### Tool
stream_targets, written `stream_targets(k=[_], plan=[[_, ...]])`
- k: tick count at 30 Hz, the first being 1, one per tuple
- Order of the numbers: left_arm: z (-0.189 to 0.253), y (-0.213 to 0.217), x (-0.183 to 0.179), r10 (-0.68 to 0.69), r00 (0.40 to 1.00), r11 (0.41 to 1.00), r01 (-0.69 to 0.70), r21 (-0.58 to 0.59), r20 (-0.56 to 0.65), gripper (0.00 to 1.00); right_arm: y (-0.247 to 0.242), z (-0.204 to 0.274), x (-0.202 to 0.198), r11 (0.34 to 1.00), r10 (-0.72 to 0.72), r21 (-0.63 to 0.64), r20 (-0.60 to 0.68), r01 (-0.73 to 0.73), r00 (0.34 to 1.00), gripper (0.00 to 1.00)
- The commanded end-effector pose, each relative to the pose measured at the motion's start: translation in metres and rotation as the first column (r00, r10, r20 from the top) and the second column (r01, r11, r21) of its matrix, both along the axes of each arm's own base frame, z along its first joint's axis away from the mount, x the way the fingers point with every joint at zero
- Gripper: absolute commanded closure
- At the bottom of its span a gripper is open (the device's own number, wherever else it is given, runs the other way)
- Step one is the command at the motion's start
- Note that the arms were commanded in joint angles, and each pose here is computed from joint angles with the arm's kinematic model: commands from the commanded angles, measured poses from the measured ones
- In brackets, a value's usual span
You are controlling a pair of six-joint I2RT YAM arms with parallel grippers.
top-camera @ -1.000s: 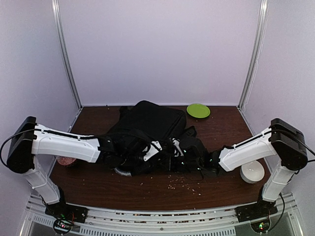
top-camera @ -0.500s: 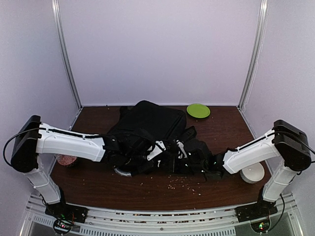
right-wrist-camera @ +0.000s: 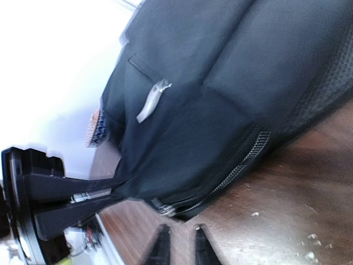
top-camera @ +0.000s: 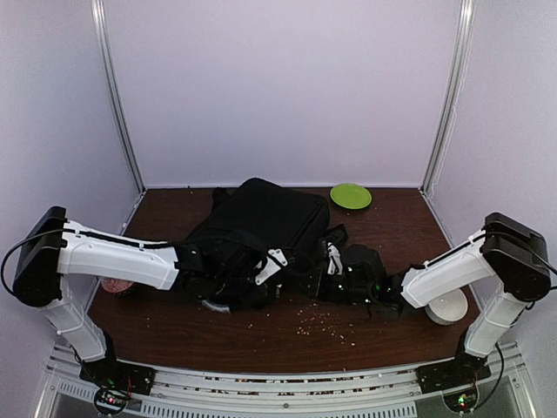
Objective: Pack the student bag
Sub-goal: Zip the student bag at the center of the board.
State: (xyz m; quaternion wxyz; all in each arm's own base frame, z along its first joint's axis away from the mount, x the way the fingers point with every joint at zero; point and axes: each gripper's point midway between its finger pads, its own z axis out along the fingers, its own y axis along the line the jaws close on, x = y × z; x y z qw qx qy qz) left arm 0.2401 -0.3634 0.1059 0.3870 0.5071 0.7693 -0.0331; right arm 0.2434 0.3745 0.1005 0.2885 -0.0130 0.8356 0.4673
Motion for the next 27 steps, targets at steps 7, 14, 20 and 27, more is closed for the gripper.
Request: stream_targets(k=[7,14,20,27], plan=[[0.038,-0.029,-0.003,-0.021,0.999,0.986,0.013,-0.164,-0.046,1.0,0.037,-0.005,-0.027,0.989,0.145,-0.006,0.073,-0.145,0.987,0.6],[0.048,-0.03,-0.004,-0.03,0.999,0.983,0.022,-0.181,-0.038,1.0,0.04,-0.019,-0.014,0.994,0.094,-0.056,0.054,-0.091,0.994,0.68],[0.051,-0.03,-0.006,-0.039,0.998,0.982,0.031,-0.184,-0.04,1.0,0.037,-0.028,-0.007,0.994,0.062,-0.089,0.062,-0.056,0.996,0.56],[0.052,-0.031,-0.008,-0.045,0.998,0.983,0.037,-0.179,-0.041,1.0,0.032,-0.038,0.0,0.99,0.054,-0.135,0.082,-0.042,0.995,0.51]])
